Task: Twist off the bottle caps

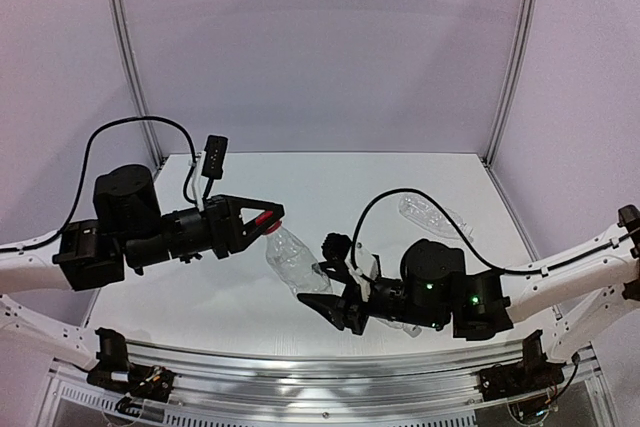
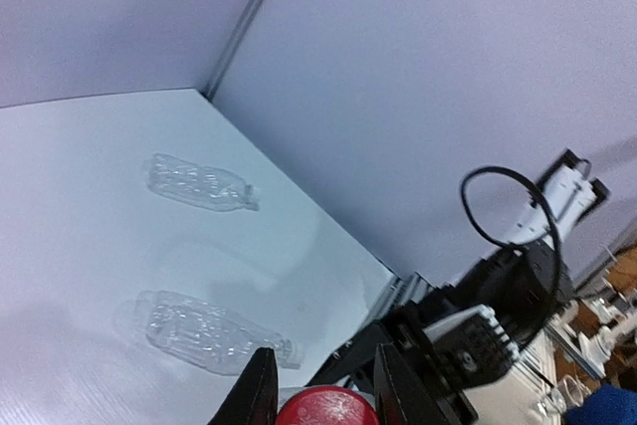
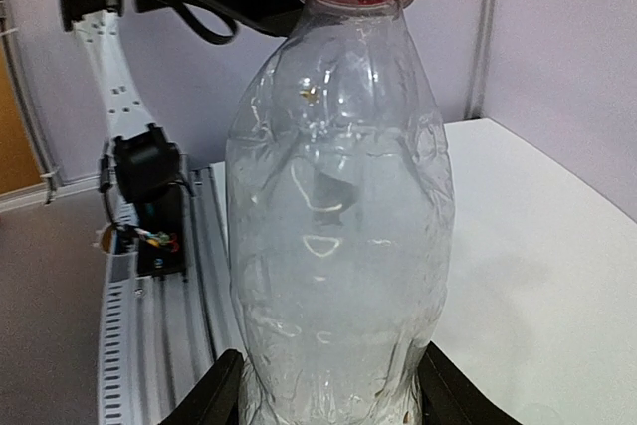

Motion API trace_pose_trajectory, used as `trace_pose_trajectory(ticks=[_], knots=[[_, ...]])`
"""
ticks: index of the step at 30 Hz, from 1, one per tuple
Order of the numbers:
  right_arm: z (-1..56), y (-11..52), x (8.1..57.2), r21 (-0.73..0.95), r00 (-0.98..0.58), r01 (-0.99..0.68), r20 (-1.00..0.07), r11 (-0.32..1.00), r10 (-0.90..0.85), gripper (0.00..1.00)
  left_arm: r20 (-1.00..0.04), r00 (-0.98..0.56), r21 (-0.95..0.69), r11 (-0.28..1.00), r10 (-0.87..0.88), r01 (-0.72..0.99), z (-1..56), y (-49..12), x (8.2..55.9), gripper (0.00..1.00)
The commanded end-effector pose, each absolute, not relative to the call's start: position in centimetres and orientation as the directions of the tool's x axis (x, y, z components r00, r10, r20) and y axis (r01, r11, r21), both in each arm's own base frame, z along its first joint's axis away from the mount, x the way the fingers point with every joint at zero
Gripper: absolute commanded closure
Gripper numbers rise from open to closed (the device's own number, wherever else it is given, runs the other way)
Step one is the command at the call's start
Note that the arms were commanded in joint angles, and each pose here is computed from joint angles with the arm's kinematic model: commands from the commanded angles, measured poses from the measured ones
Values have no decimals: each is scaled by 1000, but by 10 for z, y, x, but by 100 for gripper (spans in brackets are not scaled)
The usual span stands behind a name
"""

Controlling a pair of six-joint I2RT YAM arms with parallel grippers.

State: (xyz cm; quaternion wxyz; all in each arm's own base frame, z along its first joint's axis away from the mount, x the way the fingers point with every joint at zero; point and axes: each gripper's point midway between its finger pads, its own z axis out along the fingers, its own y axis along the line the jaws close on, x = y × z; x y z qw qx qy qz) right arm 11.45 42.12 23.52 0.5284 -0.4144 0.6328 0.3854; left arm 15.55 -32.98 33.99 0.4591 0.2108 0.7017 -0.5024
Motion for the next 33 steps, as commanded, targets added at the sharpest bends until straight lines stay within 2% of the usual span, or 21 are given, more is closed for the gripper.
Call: trace_pose_trajectory(ticks=[1, 4, 7, 10, 16, 20, 27, 33], knots=[[224, 410, 161, 11, -131, -780, -980, 626, -147, 100, -822, -541, -523, 611, -178, 594, 306, -323, 183, 85], [221, 415, 160, 9, -137, -778, -978, 629, -156, 100, -822, -541, -515, 636, -177, 574, 299, -322, 187, 83], [221, 414, 161, 4, -135, -773, -978, 634, -158, 100, -824, -534, -512, 651, -188, 561, 297, -315, 188, 76], [222, 413, 160, 6, -131, -775, -980, 632, -151, 100, -829, -522, -511, 650, -201, 562, 302, -309, 187, 60], [229, 414, 154, 46, -150, -795, -981, 604, -124, 100, -854, -475, -481, 669, -211, 567, 313, -289, 186, 19], [238, 412, 147, 112, -195, -809, -977, 577, -84, 100, -869, -445, -466, 664, -218, 585, 321, -274, 182, 4], [269, 422, 111, 353, -392, -850, -920, 390, -22, 100, -896, -394, -428, 642, -208, 636, 337, -254, 173, 1], [291, 420, 90, 507, -532, -811, -847, 291, -7, 100, -900, -383, -433, 500, -206, 750, 350, -265, 160, 2]])
